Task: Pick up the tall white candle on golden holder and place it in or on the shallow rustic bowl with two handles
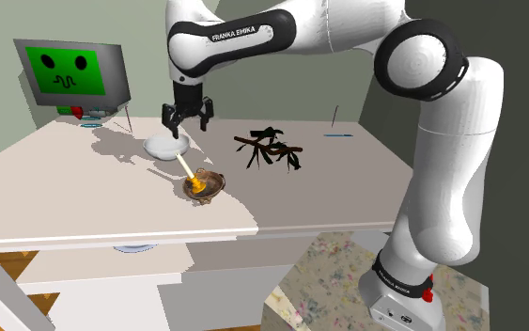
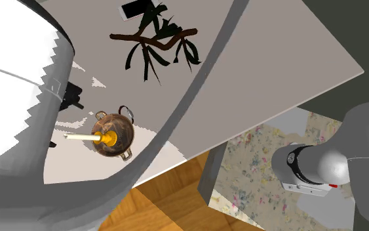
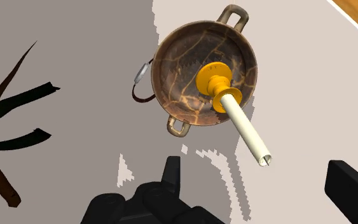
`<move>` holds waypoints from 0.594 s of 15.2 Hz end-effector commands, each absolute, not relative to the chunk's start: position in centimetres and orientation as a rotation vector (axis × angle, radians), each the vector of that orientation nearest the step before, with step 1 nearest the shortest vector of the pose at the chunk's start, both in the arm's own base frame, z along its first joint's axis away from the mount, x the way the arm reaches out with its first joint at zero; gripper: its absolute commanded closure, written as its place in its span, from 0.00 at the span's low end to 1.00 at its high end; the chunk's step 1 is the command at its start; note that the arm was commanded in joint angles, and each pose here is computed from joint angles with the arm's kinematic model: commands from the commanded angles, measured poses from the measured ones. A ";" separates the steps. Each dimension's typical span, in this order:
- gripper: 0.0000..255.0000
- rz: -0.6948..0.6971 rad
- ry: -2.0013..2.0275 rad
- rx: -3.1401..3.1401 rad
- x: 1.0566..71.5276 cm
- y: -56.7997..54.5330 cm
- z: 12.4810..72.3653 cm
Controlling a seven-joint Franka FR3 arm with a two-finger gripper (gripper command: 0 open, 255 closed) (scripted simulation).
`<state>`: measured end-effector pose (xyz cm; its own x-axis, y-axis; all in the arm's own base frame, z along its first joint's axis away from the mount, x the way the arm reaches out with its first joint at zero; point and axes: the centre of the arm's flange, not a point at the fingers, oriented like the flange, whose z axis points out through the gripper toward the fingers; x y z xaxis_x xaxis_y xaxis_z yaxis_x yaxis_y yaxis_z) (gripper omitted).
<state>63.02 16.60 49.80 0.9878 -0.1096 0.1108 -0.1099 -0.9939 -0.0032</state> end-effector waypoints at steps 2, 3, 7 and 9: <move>0.00 0.173 -0.173 3.129 62.8 16.6 53.2; 0.00 0.173 -0.173 3.129 62.8 16.6 53.2; 0.00 0.173 -0.173 3.129 62.8 16.6 53.2; 0.00 0.173 -0.173 3.129 62.8 16.6 53.2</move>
<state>62.76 16.58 53.18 0.9878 -0.1098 0.1104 -0.1101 -0.9939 -0.0031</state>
